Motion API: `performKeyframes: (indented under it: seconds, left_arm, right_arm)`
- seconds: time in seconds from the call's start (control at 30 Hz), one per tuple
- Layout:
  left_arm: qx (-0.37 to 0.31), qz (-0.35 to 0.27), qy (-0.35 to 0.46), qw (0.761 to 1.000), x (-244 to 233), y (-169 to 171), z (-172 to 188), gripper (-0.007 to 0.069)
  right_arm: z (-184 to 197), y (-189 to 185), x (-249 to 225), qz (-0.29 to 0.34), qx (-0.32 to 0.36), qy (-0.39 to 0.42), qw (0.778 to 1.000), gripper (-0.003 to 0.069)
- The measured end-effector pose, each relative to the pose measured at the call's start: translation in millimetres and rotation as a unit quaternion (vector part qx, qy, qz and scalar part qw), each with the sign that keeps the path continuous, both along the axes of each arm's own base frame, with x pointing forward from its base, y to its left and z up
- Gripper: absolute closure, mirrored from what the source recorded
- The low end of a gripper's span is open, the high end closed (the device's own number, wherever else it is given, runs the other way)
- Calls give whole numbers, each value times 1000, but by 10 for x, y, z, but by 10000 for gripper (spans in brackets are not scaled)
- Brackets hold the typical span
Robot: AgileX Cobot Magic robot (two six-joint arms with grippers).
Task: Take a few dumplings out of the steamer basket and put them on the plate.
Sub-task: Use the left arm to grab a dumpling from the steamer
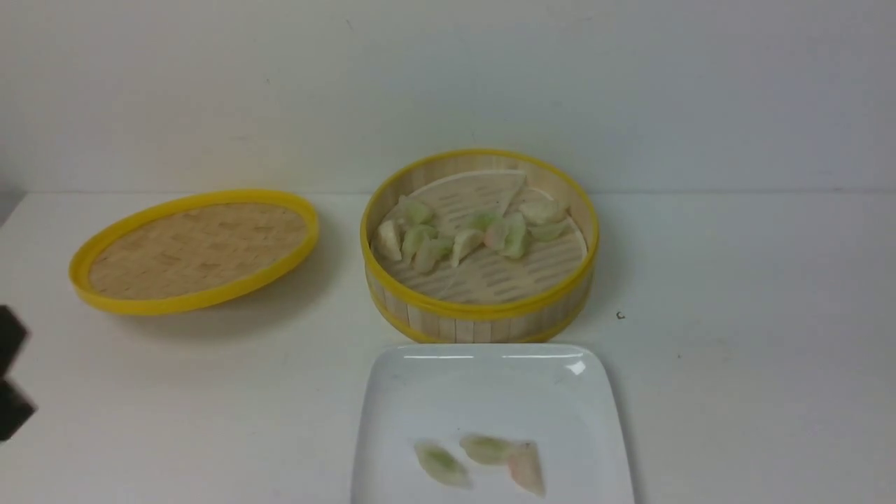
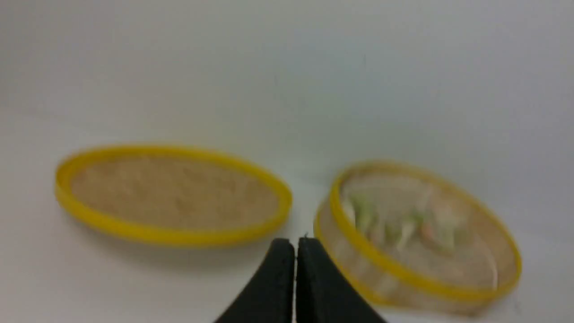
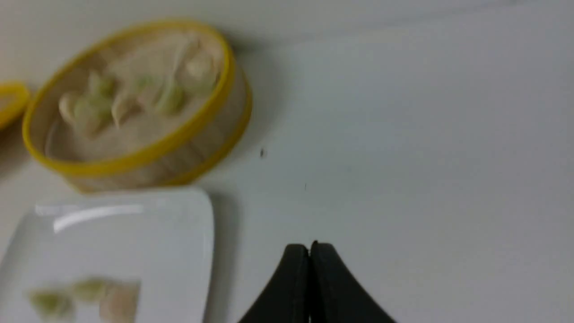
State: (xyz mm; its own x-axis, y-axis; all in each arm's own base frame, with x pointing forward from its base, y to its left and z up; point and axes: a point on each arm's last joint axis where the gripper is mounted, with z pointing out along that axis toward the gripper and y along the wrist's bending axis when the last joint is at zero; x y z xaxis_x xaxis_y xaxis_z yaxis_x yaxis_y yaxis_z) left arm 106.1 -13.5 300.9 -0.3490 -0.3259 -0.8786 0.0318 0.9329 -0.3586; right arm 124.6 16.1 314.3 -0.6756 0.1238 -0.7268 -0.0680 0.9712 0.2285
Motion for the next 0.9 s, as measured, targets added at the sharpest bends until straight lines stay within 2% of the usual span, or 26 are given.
performKeyframes:
  seconds: [0.03,0.07,0.13,0.17,0.23,0.37,0.53,0.7,0.9]
  left_arm:
    - [8,-21,39,999,71,-29,61,631]
    - [18,-65,139,988,327,-78,115,631]
    - [32,-104,224,968,643,-106,110,631]
    - [35,-109,230,966,677,-108,105,631]
    - [43,-137,300,943,1084,-114,-19,631]
    - [80,-200,363,907,1682,-304,-201,631]
    - [145,-264,359,884,2126,-768,-256,631]
    - [176,-298,321,882,2552,-1166,-215,631]
    - [236,-347,258,870,3027,-1468,-323,629]
  right_arm:
    - [44,13,42,15,-3,19,1000,673]
    - [91,27,169,43,-13,50,998,673]
    - [107,38,292,67,-20,78,995,673]
    - [109,40,301,69,-20,79,994,673]
    - [112,49,362,75,-15,84,993,673]
    - [101,62,350,83,-11,95,992,673]
    - [88,70,327,89,-9,107,990,673]
    - [73,78,299,97,-8,124,988,673]
    - [74,88,295,98,-2,125,987,673]
